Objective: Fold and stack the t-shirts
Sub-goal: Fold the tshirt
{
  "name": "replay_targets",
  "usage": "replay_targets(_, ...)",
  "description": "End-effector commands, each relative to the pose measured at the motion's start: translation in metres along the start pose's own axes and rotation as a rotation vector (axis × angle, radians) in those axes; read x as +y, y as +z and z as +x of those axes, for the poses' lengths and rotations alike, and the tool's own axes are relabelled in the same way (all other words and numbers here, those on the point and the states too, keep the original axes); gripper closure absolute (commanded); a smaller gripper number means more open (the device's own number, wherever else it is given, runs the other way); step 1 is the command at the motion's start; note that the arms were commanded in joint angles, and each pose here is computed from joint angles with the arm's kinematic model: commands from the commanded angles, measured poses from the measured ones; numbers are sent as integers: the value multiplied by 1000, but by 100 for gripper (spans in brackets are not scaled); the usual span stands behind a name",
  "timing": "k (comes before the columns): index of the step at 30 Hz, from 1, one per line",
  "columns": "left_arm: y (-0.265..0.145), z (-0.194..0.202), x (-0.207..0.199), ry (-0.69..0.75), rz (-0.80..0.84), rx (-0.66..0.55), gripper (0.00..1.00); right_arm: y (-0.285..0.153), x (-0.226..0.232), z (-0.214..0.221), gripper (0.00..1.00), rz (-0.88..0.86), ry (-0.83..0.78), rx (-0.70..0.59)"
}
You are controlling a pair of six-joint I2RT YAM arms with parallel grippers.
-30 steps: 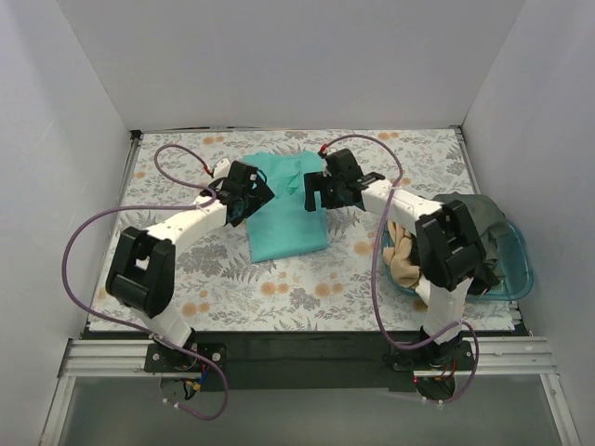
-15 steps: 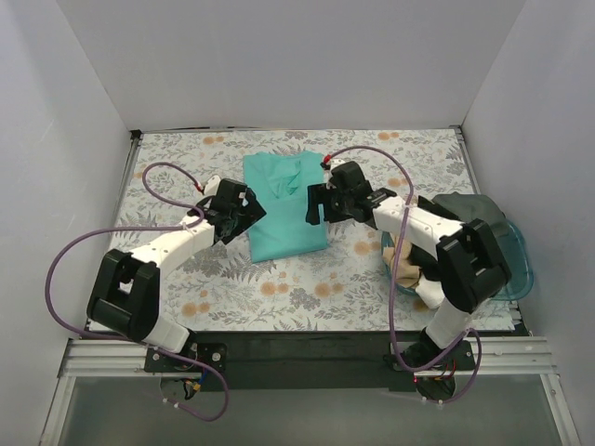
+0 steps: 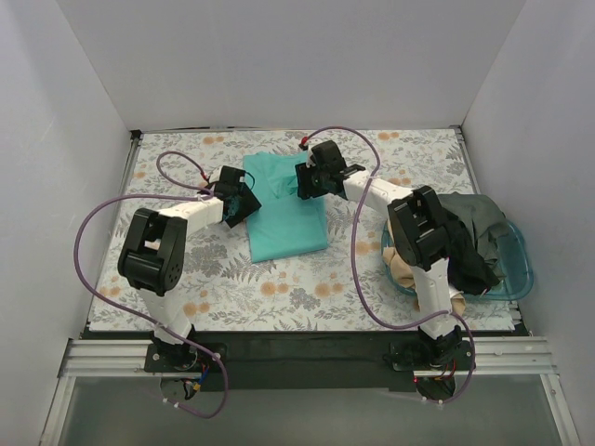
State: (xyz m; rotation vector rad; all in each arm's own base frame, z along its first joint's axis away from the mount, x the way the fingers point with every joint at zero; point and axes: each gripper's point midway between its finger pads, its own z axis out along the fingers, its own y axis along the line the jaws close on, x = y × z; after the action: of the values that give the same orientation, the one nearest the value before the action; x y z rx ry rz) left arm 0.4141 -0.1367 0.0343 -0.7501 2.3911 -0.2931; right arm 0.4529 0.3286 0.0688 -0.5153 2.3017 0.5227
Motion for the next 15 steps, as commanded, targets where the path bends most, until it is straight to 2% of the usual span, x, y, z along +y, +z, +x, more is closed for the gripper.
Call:
replay_targets(1,5,-5,-11,24,38,6,44,1,-5,-20,47,1,-32,-28)
replay_targets(4,6,-5,-15,25,57,16,54,6,-8,-18,51,4,-31,-23)
replay_targets(5,5,-4,-16,23,62,19,62,7,-8,-17,55,1,-34,-20)
replay_targets(6,4,-4,-19,26,74,23,65,7,-9,-17,58,-2,-30,-18)
replay_targets(7,2,-4,-20,24,80,24,68,8,-6,-15,65,-20,-28,-12)
replay_targets(8,0,-5,-21,23,85,22,72,7,-5,-15,83,-31,-25,-10)
replay_targets(11,-8,-10,-27,25,108,11,76,3,4,-17,99,-75,-25,-10)
replay_targets(15,-20,-15,-31,26,133,-5,76,-8,8,-25,99,-85,-21,-30)
